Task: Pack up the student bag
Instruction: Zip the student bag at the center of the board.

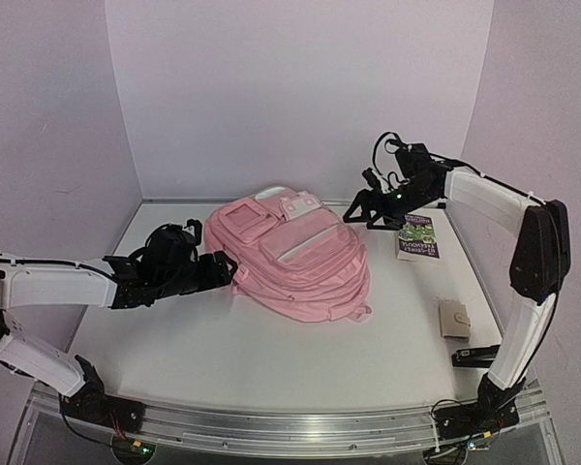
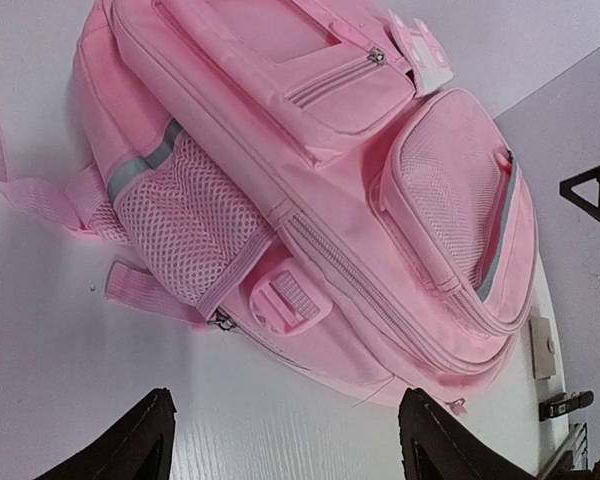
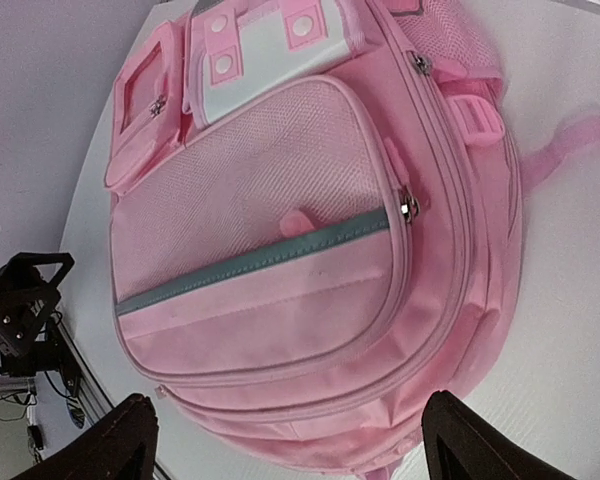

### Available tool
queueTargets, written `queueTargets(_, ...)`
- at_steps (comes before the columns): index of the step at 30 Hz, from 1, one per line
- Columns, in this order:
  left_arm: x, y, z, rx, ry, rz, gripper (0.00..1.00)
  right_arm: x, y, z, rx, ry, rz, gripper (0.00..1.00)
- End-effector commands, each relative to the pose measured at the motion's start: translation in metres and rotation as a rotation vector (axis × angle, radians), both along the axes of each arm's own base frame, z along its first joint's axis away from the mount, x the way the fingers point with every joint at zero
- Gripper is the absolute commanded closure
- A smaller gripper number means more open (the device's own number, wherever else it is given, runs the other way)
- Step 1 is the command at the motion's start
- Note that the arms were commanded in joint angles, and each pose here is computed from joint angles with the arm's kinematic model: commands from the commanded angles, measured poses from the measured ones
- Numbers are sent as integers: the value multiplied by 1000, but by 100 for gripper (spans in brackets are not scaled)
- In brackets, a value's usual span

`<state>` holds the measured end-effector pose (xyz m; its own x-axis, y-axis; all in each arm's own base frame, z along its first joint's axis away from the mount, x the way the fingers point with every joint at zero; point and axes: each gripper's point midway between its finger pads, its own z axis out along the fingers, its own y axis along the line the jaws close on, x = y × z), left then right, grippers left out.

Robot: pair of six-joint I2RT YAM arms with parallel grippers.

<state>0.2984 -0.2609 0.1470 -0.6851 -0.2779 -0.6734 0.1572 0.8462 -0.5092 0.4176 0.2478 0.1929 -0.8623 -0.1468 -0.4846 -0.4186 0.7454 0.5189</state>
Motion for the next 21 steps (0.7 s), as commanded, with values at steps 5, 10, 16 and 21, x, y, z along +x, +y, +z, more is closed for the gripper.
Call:
queueTargets(5, -2, -37, -31, -181, 97, -67, 22, 15, 23, -48, 55, 115, 78, 8)
queueTargets(10, 7, -55, -49, -208, 113, -89, 20, -5, 27, -70, 105, 220, 105, 12)
queueTargets(16, 29, -57, -42, -194, 88, -91, 20, -54, 34, -80, 168, 326, 144, 16)
queueTargets(21, 57, -43, -34, -190, 67, -75, 21, -99, 58, -83, 180, 361, 225, 16)
